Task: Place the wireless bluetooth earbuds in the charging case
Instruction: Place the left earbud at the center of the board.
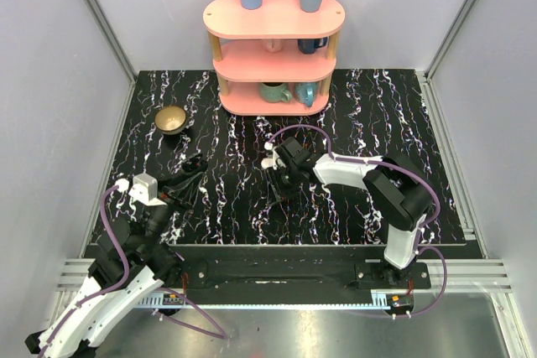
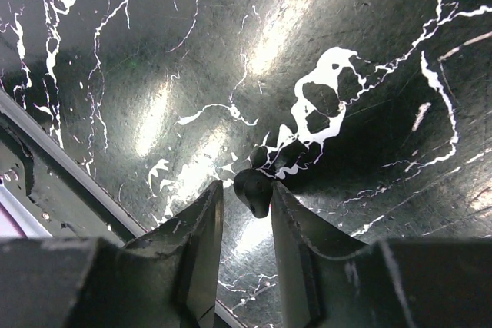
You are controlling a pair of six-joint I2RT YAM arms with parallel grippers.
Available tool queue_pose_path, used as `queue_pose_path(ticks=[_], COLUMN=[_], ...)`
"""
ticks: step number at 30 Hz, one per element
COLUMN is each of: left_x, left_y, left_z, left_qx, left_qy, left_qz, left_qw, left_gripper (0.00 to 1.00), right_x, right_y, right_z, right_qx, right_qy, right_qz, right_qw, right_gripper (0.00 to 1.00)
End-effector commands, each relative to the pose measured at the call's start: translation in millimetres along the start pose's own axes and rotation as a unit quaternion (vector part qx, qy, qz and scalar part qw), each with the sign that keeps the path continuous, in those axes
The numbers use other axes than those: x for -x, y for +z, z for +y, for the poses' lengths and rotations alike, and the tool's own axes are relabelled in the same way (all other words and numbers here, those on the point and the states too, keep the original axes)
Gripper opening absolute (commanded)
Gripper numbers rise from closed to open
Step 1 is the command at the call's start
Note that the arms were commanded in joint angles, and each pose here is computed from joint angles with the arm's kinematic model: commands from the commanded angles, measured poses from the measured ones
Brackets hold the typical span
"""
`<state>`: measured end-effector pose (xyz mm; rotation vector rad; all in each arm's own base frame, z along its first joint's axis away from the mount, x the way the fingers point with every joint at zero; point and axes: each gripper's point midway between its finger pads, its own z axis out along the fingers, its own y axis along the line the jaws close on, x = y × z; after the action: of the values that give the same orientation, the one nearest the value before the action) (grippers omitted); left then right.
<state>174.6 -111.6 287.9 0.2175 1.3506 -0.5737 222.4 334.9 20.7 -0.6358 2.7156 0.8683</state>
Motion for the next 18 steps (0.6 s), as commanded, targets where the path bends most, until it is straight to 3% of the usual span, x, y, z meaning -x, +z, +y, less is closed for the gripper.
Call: queue_pose_path(ticks=[1,12,18], left_x=[50.9,50.8,50.9], left_y=[-23.6,-24.0,-23.8], left_z=[2.3,2.4,2.3], left_qx=[-0.004,-0.004,-0.004], left_qy=[-0.028,-0.028,-0.029], left_qz=[-0.098,-0.097,-0.097], left_qw=[0.995,0.995,0.995], left_gripper=[0.00,0.00,0.00], right_x=[14.3,16.9,21.9], right_y=[-0.9,-9.9,-21.5], right_z=[0.7,8.0,13.1], right_qx=[-0.010,0.000,0.003], right_qy=[0.001,0.001,0.002], right_qz=[-0.023,-0.033,-0.050], right_qw=[1.000,0.999,0.999], right_gripper=[0.39,0.36,0.39])
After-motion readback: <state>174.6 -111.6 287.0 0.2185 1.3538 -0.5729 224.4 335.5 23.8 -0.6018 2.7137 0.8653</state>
